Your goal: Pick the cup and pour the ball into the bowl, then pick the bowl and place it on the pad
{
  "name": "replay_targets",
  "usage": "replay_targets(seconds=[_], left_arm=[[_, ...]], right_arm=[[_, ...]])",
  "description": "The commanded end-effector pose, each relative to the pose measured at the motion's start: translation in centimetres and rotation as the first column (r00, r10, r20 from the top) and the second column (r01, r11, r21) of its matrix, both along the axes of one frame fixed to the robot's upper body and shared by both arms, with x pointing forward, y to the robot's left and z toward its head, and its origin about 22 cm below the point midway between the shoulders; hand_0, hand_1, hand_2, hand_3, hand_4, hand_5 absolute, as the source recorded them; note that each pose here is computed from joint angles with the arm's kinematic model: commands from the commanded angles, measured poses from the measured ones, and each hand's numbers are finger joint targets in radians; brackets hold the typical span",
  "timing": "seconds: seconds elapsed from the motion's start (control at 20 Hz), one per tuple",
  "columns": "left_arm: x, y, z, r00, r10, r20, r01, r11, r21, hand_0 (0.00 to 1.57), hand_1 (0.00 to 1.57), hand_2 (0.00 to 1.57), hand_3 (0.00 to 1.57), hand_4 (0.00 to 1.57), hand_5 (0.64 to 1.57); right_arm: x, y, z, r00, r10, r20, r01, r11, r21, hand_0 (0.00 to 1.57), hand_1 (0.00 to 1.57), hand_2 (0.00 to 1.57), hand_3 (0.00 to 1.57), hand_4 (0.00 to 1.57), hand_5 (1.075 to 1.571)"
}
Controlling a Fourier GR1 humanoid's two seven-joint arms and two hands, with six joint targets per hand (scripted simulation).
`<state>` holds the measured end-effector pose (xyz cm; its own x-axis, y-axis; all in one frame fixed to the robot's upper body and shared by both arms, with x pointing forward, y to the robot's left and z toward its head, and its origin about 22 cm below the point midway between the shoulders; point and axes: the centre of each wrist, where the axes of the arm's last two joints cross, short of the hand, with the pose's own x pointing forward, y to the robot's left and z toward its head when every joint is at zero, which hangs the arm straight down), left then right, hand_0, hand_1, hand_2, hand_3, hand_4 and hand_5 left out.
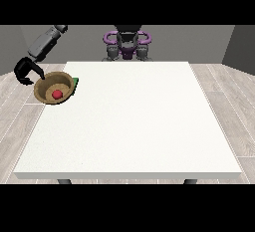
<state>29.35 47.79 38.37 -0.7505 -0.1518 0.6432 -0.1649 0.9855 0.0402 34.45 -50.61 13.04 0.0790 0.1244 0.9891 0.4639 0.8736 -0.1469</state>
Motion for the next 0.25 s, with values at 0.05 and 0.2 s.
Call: replay_targets(seconds=[0.05, 0.2], left_arm=[[0.7, -0.6, -1.2, 0.999, -0.011, -0.044, 0.012, 1.000, 0.015, 0.00, 0.00, 0.00, 0.00, 0.00, 1.515], [0.8, 0.9, -2.2, 0.998, 0.016, -0.068, -0.017, 1.000, -0.015, 0.00, 0.00, 0.00, 0.00, 0.00, 1.515]], right_arm=[[0.7, 0.1, 1.8, 1.000, -0.001, 0.015, 0.000, 1.000, 0.031, 0.32, 0.32, 0.40, 0.52, 0.00, 1.493], [0.2, -0.9, 4.4, 0.998, 0.058, 0.025, -0.058, 0.998, 0.023, 0.13, 0.13, 0.28, 0.38, 0.00, 1.467]])
